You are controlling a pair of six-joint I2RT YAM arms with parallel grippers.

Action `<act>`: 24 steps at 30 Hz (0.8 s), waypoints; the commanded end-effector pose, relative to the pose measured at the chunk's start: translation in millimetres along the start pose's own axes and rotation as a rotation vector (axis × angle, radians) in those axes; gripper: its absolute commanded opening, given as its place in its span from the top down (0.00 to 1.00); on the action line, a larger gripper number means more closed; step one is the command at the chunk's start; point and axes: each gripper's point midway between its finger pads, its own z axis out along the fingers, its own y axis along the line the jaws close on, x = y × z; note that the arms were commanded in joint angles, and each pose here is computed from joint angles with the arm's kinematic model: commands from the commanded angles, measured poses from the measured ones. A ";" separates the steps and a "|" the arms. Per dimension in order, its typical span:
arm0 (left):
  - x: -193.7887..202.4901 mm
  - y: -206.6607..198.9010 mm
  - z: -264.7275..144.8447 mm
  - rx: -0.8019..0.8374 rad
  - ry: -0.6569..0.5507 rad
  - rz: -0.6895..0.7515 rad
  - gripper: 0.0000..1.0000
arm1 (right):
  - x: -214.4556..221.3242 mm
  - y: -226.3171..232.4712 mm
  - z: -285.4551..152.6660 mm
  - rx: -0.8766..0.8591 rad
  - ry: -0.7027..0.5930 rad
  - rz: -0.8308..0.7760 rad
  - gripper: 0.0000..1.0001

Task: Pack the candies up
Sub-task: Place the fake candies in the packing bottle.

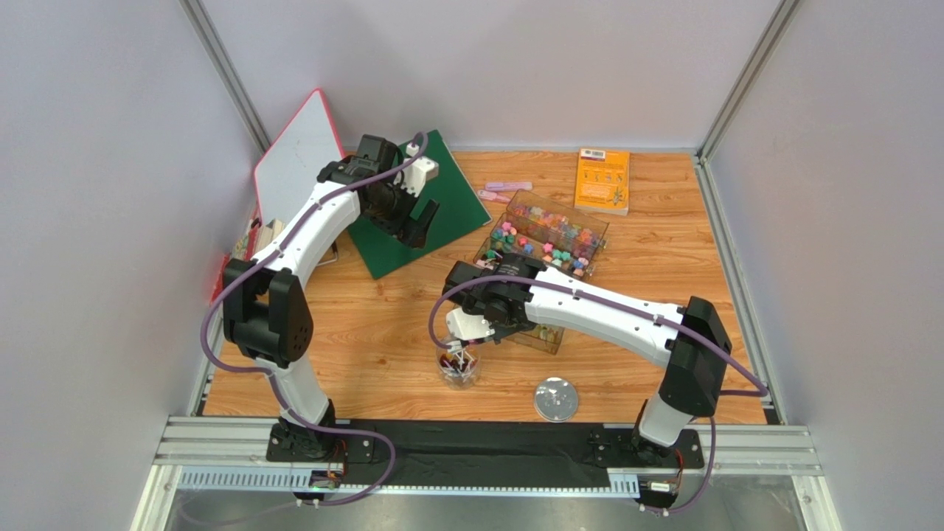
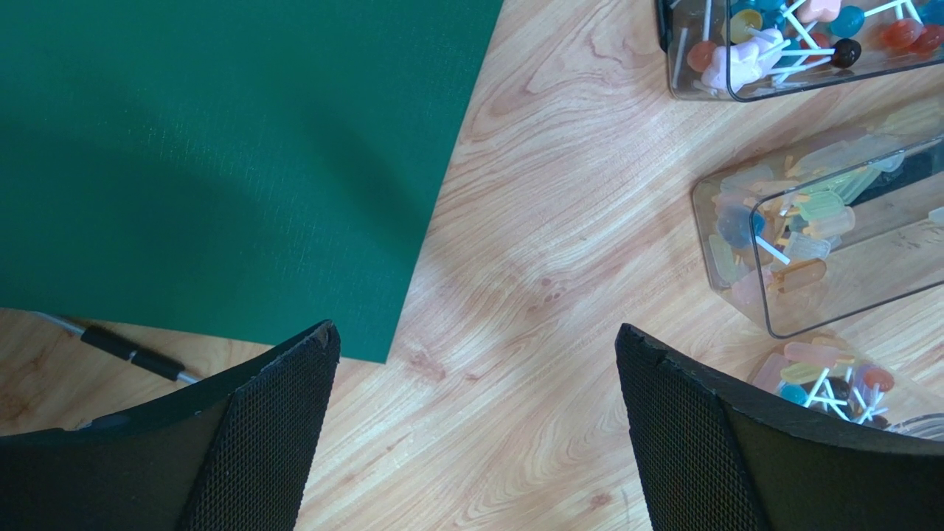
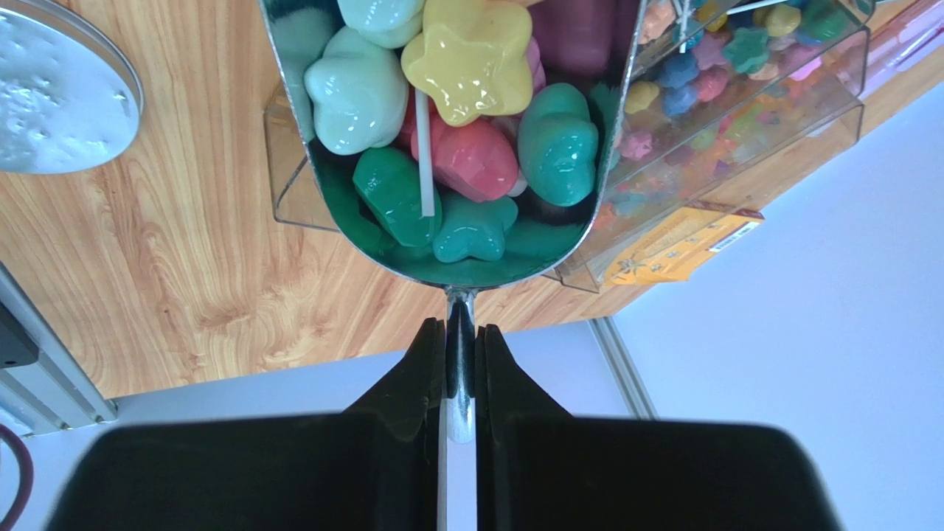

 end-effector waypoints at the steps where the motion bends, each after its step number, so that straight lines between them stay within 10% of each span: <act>1: -16.4 -1.5 -15.2 -0.008 -0.069 -0.011 0.00 | 7.3 -11.3 -19.0 0.059 0.057 -0.053 1.00; 24: -18.3 -7.0 -22.1 0.004 -0.096 -0.020 0.00 | 8.6 -2.0 -38.2 0.107 0.185 -0.132 1.00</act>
